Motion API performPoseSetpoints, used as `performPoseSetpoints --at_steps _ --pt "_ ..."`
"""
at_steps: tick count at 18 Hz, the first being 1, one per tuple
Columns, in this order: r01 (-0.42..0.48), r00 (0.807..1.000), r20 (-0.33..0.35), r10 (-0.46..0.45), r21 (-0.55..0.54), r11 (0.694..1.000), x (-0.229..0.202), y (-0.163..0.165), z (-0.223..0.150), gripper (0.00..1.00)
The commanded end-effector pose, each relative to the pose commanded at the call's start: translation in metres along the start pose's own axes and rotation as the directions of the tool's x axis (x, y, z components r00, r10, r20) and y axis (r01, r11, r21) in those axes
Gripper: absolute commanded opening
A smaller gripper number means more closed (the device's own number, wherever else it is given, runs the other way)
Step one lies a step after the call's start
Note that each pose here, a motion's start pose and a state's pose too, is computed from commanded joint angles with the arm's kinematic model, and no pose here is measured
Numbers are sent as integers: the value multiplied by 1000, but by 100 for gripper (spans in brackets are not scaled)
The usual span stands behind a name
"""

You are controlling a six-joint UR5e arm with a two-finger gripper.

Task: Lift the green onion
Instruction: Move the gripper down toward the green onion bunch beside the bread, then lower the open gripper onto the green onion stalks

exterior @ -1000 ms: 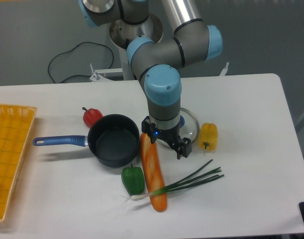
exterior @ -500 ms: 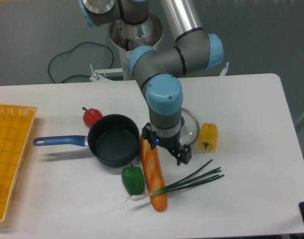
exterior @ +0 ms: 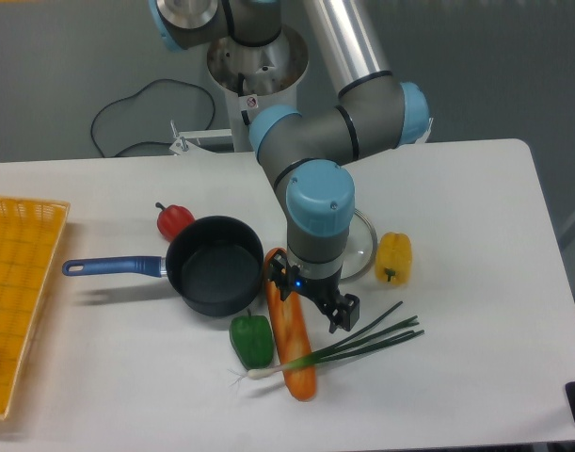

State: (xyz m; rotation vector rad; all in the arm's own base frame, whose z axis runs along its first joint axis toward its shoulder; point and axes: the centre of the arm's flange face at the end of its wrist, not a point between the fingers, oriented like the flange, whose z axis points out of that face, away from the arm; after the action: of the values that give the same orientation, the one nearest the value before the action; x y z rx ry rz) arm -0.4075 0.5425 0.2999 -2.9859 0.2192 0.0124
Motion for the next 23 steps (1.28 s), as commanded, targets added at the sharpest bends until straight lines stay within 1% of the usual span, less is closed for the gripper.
performPoseSetpoints --at_steps 2,8,10,12,16,19,21,22,23 --pt "-2 1000 -1 2 12 1000 -1 -1 2 100" --pt "-15 1000 -12 15 10 1000 -2 -9 25 100" --pt "-52 999 -14 53 9 999 -4 -12 33 100" --pt "-108 994 3 108 19 994 -7 -15 35 100" --pt "-130 992 0 130 29 991 -7 -16 34 100" --pt "-184 983 -6 184 37 982 -6 -17 37 100" --pt "-226 974 -16 227 44 973 -9 -14 42 100" --pt "-228 973 -22 229 44 973 -9 -14 47 100" --pt "-226 974 -17 227 46 973 -9 -14 43 100"
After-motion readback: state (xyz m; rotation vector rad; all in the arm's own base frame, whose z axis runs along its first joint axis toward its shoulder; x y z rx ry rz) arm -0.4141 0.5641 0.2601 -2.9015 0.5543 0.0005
